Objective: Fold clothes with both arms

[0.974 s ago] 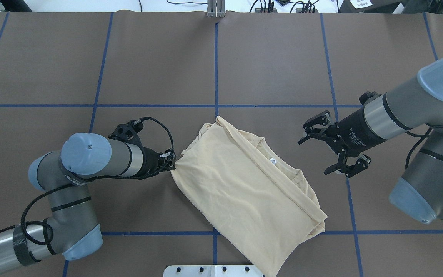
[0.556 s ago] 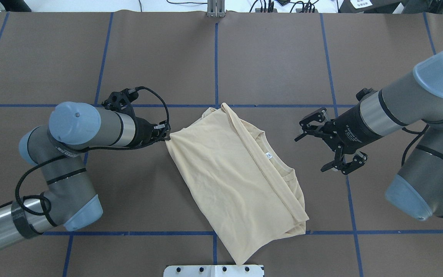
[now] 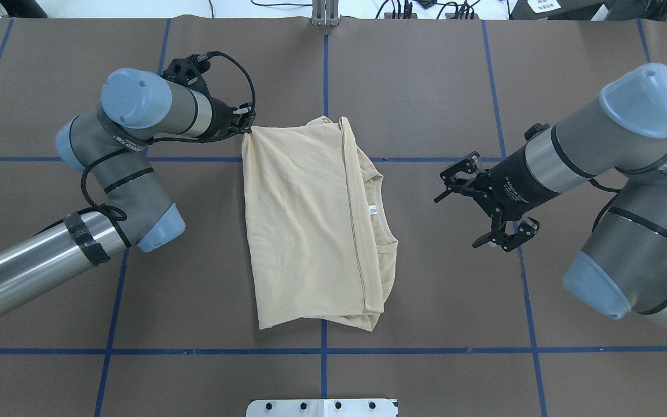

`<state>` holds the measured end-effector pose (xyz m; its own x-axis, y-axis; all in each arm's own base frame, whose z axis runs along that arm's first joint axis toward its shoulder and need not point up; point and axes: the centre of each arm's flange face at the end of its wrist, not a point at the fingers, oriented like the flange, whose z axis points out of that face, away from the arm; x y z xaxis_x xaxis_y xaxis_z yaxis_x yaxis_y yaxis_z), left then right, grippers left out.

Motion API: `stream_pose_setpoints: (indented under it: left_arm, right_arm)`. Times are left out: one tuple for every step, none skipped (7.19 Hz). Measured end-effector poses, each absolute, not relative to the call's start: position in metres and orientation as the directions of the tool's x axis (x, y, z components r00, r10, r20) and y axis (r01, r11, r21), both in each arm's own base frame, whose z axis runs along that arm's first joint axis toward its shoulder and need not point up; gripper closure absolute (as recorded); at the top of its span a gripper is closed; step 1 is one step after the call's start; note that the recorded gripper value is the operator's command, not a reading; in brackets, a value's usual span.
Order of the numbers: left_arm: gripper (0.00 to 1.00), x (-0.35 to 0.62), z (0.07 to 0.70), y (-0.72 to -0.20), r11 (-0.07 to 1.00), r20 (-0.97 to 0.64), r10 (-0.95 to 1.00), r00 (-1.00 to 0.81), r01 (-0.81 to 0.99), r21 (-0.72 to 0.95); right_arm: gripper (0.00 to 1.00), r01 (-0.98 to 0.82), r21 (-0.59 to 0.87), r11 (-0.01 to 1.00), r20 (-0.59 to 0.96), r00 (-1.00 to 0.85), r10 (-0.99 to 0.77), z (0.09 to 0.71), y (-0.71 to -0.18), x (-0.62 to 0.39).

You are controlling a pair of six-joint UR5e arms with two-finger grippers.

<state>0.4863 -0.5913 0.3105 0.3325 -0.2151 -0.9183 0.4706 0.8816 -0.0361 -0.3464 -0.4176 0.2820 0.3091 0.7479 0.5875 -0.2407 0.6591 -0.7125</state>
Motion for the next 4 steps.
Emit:
stream_pose_setpoints:
  left_arm:
    - [0.52, 0.491, 0.32, -0.604, 0.88, -0.926, -0.194, 0.323, 0.475, -0.018]
    - [0.52, 0.492, 0.32, -0.609, 0.879, -0.932, -0.181, 0.314, 0.477, -0.01]
    - [0.52, 0.49, 0.315, -0.613, 0.876, -0.938, -0.172, 0.302, 0.481, -0.005]
    - [0.52, 0.481, 0.308, -0.618, 0.872, -0.944, -0.162, 0.288, 0.49, 0.0]
  right_arm:
    - [0.0, -0.243, -0.706, 0.665, 0.596, 0.303, 0.744, 0.274, -0.426, -0.355]
    - [0.0, -0.246, -0.697, 0.674, 0.608, 0.297, 0.737, 0.265, -0.431, -0.367]
    - [0.0, -0.254, -0.681, 0.687, 0.623, 0.291, 0.726, 0.256, -0.433, -0.382]
    - [0.0, -0.267, -0.659, 0.703, 0.642, 0.288, 0.71, 0.248, -0.427, -0.402]
